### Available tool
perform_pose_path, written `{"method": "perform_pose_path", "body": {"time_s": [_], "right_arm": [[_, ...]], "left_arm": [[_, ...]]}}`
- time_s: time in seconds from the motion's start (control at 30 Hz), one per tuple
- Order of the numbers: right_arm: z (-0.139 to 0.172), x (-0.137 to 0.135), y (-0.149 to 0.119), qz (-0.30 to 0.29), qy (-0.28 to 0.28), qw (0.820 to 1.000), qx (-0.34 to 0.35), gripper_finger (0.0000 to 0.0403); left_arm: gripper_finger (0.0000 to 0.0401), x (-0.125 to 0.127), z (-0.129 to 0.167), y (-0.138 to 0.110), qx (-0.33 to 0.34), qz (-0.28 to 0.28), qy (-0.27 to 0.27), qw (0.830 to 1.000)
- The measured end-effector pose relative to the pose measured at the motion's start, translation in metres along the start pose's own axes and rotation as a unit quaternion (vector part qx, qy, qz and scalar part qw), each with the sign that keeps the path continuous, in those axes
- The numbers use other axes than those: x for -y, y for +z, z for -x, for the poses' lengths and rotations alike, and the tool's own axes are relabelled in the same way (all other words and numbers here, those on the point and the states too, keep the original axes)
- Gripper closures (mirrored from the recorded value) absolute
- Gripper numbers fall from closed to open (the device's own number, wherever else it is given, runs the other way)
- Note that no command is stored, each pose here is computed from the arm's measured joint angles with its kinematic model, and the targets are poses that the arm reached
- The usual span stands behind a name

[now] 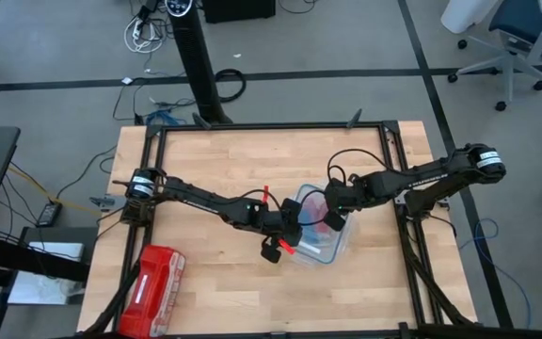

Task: Roll bandage
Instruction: Close the transparent container

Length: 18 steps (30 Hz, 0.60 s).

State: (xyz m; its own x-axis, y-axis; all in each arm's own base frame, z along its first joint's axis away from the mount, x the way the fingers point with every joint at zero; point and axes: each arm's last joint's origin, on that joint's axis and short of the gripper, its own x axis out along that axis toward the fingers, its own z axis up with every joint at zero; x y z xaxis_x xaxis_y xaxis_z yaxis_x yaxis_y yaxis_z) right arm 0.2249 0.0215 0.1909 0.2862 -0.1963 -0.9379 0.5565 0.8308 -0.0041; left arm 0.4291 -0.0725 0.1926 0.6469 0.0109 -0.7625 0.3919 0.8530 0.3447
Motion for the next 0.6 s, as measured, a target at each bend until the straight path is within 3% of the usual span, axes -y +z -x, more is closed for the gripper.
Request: {"method": "perform_pose_path", "body": {"time_s": [0.23,0.47,0.6], "right_arm": [[0.005,0.001,-0.001,0.006,0.005,1.0,0.006,0.0399],[0.042,-0.007,0.004,0.026,0.047,0.997,0.049,0.0401],[0.048,-0.015,0.001,0.04,0.055,0.997,0.047,0.0401]], "left_arm": [[0.0307,0.0,0.0,0.0,-0.001,0.0,0.001,1.0],[0.0307,0.0,0.001,0.0,-0.002,0.001,0.004,1.0],[0.0307,0.0,0.001,0.0,-0.003,0.001,0.005,1.0]]}}
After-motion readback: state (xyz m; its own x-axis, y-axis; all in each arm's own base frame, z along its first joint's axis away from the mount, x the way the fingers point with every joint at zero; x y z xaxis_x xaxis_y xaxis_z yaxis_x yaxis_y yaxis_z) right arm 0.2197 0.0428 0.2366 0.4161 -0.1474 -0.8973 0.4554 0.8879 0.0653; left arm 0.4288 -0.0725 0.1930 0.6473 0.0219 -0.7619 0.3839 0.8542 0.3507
